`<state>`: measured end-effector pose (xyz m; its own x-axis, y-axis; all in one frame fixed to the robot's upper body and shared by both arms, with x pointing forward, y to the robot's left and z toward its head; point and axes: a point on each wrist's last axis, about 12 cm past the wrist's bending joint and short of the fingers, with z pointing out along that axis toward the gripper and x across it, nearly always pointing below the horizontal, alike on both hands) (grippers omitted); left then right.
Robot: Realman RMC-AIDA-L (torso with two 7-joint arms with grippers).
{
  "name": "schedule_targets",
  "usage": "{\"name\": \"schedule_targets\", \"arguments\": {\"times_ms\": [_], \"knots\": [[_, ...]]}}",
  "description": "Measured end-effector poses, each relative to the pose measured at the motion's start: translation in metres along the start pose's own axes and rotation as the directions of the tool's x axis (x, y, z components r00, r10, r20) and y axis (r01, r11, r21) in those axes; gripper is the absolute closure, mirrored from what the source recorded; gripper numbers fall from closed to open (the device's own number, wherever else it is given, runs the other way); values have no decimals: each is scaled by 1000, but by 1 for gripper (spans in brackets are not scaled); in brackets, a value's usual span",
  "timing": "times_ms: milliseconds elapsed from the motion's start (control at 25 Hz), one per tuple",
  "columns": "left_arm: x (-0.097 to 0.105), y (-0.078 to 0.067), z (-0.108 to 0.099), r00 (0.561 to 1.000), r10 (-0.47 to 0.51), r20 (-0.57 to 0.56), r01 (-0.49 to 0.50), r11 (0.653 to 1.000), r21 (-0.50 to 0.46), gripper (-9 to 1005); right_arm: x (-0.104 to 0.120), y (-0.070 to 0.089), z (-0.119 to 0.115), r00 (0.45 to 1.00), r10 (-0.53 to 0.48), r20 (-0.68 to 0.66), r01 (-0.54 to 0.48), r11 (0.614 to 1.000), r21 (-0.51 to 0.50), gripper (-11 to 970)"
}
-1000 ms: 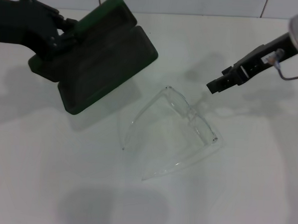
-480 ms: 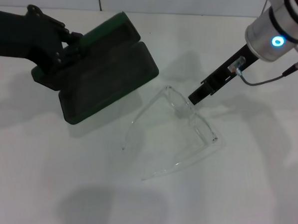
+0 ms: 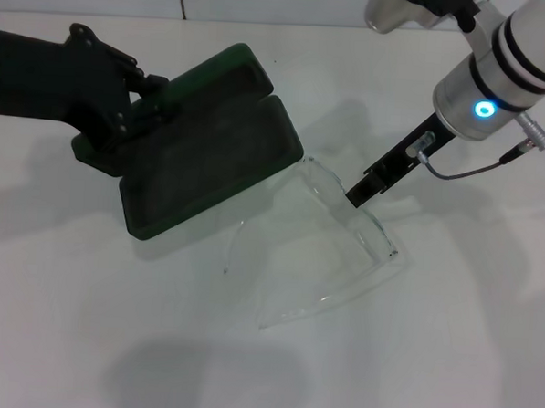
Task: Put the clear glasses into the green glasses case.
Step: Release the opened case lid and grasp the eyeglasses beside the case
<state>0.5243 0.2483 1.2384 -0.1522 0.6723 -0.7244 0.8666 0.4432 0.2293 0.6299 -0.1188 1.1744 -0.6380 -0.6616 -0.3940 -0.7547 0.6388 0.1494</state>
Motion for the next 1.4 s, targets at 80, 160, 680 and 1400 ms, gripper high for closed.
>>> {"name": "schedule_targets", "arguments": {"times_ms": [80,160,680,1400], "knots": [[1,0,1,1000,-2,-1,2,1000,3,791,0,-1,1,1000,-1,4,1,1000,2,517],[1,0,2,1000,-4,-3,4,1000,8,791,0,-1,2,1000,-1,7,1,1000,-4,522],[6,3,6,1000,-8,-8,8,1000,4,792,-3,5,11,1000,-19,19,20,999,-40,555],[11,2,5,1000,-21,-16,21,1000,2,792,3,7,30,999,-32,-14,31,999,-23,599]]}}
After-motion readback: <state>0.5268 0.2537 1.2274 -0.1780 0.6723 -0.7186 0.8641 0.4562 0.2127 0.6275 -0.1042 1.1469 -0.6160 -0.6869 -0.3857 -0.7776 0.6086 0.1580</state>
